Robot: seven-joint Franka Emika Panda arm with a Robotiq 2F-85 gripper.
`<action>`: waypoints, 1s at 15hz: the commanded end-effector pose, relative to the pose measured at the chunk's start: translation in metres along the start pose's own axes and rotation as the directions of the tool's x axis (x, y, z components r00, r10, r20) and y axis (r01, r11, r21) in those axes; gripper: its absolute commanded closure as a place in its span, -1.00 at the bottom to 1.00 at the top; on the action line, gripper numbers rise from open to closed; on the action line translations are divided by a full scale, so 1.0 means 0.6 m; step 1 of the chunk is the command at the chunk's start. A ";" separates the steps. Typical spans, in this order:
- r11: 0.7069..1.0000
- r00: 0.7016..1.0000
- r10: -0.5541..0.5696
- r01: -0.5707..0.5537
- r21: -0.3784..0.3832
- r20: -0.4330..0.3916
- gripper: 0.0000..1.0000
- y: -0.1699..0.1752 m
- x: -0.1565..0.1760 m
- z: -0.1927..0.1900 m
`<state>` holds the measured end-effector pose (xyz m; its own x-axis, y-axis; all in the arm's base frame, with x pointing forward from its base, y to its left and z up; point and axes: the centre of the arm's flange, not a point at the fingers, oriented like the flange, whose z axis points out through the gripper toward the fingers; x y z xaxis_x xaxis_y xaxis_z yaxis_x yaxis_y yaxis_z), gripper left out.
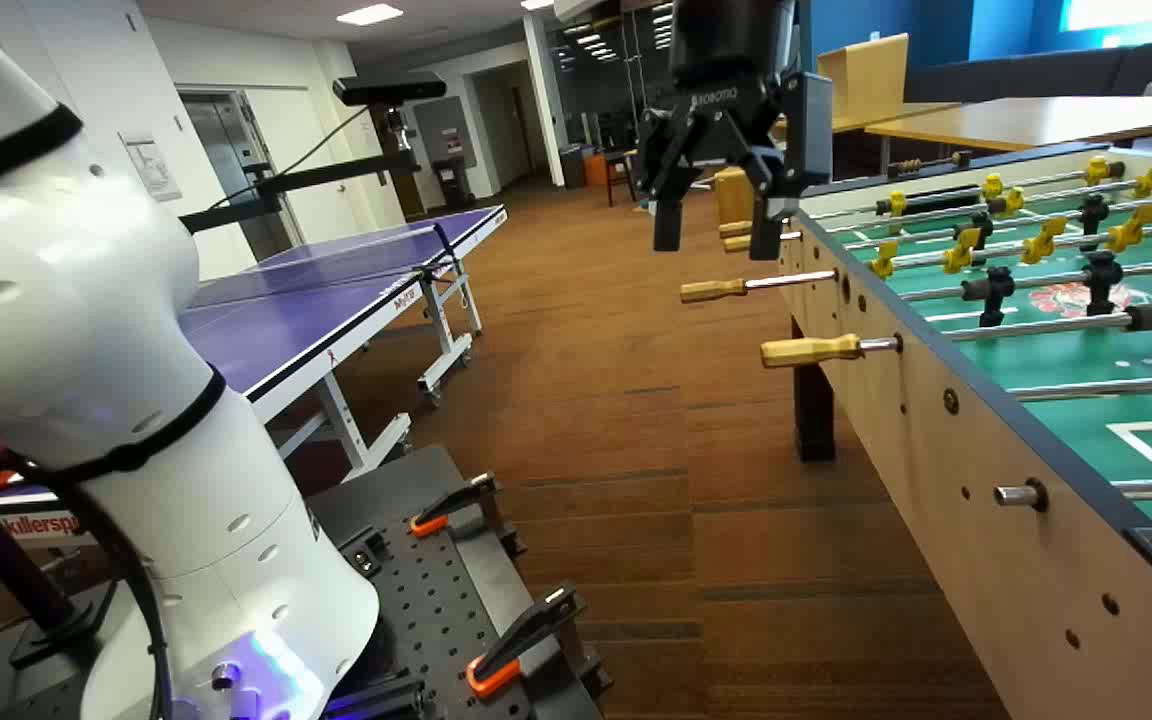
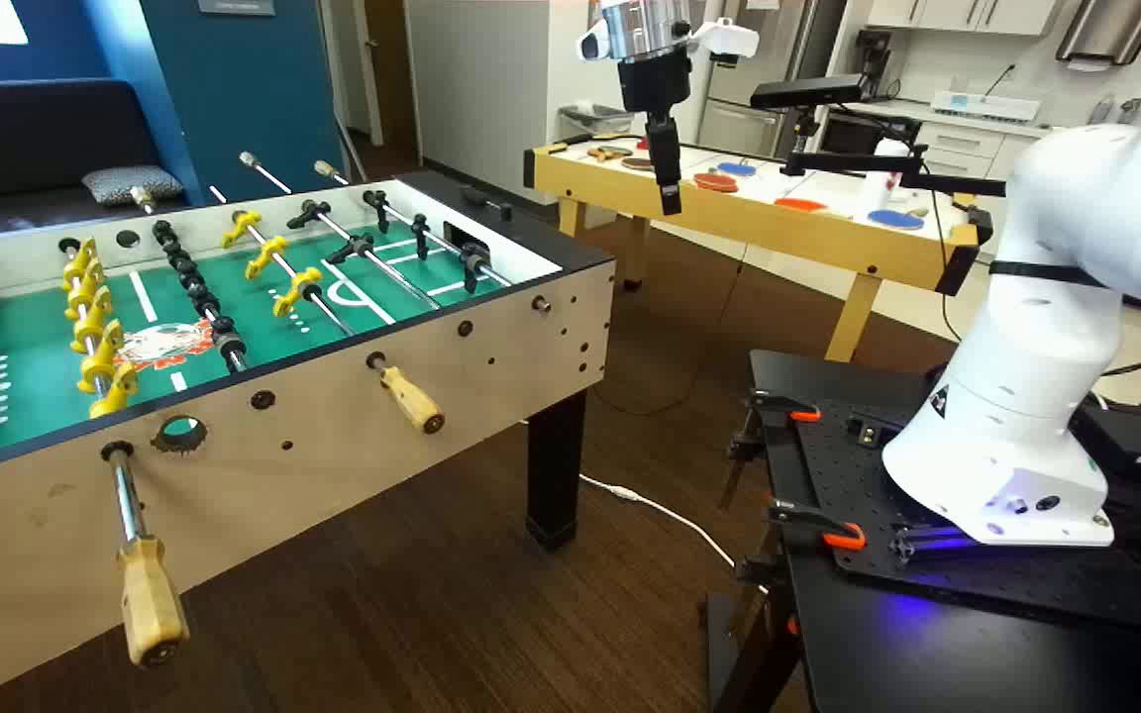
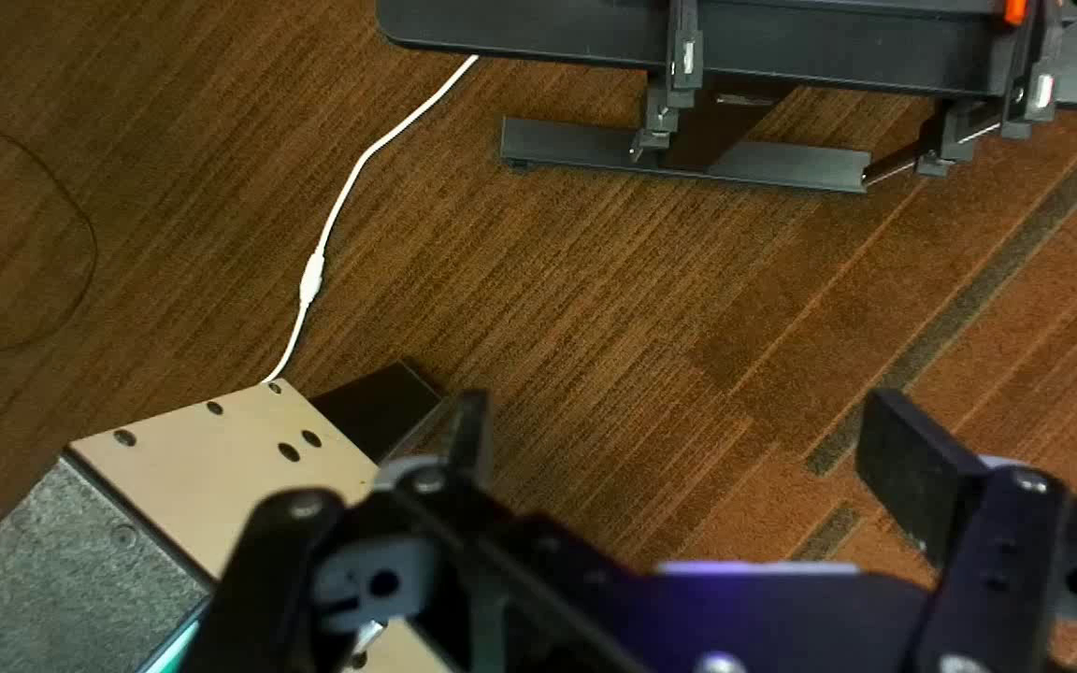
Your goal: Twist the player handle on the foosball table.
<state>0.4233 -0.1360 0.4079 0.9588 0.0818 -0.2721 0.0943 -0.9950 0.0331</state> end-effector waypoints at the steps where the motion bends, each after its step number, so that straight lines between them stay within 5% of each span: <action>1: 1.000 1.000 0.000 0.000 0.000 0.000 -1.00 0.000 0.000 0.000; 5: 1.000 1.000 0.000 0.000 0.000 0.000 -1.00 0.000 0.000 0.000; 10: 1.000 0.992 0.004 -0.006 -0.016 -0.128 -1.00 -0.064 -0.019 0.033; 15: 0.974 0.966 -0.129 0.081 -0.212 -0.223 -1.00 -0.154 -0.027 0.068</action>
<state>0.4116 -0.0818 0.3777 0.9812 0.1559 -0.1135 0.1686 -0.9793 0.1119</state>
